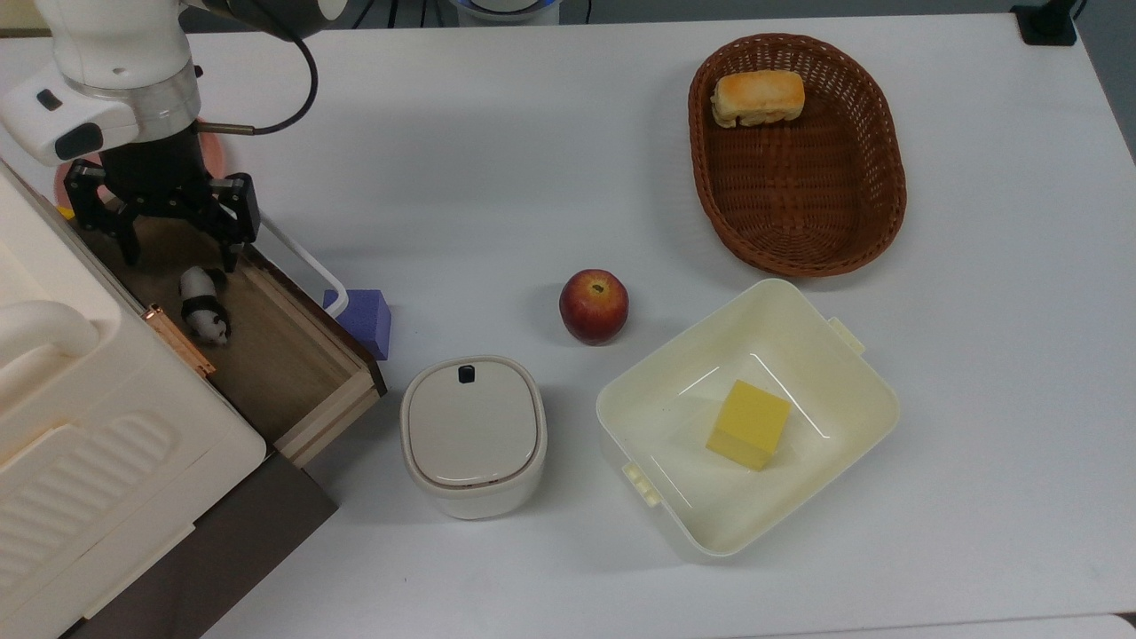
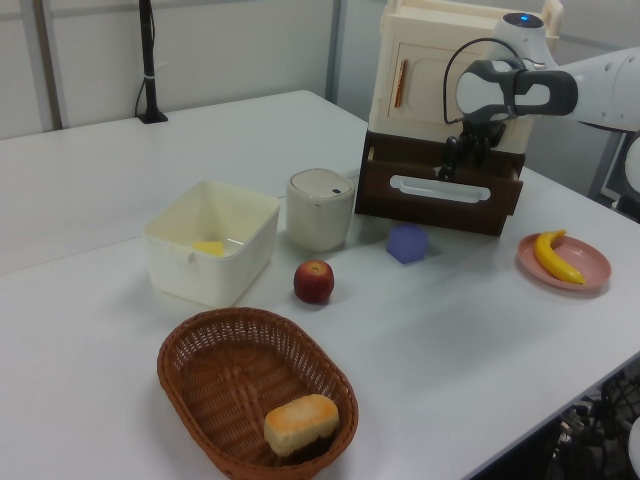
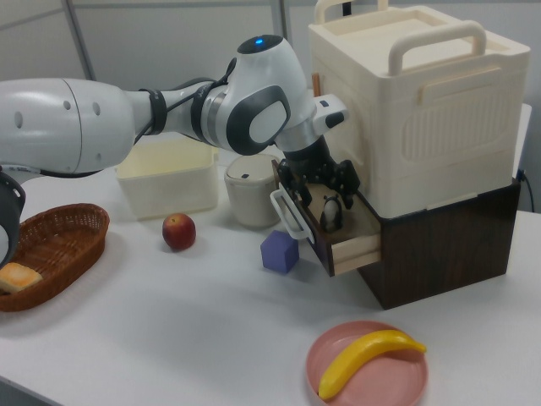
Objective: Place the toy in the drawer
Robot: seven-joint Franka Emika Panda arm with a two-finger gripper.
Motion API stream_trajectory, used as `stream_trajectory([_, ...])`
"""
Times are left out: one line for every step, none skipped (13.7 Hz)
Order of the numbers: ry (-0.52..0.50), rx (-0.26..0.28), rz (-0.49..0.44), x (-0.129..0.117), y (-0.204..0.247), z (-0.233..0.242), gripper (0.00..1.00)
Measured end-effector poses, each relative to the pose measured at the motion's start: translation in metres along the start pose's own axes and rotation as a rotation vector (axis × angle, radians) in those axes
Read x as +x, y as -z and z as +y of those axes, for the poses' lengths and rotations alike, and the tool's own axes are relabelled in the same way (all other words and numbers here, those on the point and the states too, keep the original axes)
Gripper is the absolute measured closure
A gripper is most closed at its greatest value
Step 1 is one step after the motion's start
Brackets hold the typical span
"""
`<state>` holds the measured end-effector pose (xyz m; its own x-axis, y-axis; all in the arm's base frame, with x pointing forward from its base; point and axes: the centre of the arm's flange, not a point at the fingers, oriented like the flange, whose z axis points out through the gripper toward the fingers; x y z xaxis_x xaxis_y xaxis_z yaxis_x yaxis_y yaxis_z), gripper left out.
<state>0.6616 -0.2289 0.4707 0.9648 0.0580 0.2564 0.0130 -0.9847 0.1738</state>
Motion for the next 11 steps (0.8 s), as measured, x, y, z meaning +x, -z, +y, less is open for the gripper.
stream_trajectory([0.005, -0.003, -0.001, 0.000, 0.000, -0.001, 0.01])
stream_trajectory([0.008, -0.003, 0.000, 0.001, 0.000, -0.003, 0.00])
stream_trajectory([0.011, -0.001, 0.001, 0.002, 0.001, -0.005, 0.00])
stream_trajectory([0.012, 0.001, 0.004, 0.003, 0.002, -0.008, 0.00])
stream_trajectory([0.000, 0.005, 0.015, 0.007, 0.007, -0.015, 0.00])
stream_trajectory([-0.019, 0.011, 0.025, 0.011, 0.013, -0.023, 0.00])
stream_trajectory([-0.047, 0.023, 0.043, 0.017, 0.024, -0.038, 0.00])
stream_trajectory([-0.059, 0.031, 0.052, 0.020, 0.032, -0.048, 0.00])
stream_trajectory([-0.065, 0.038, 0.057, 0.023, 0.040, -0.057, 0.00])
stream_trajectory([-0.070, 0.044, 0.058, 0.024, 0.047, -0.066, 0.00])
stream_trajectory([-0.072, 0.049, 0.059, 0.025, 0.055, -0.072, 0.00])
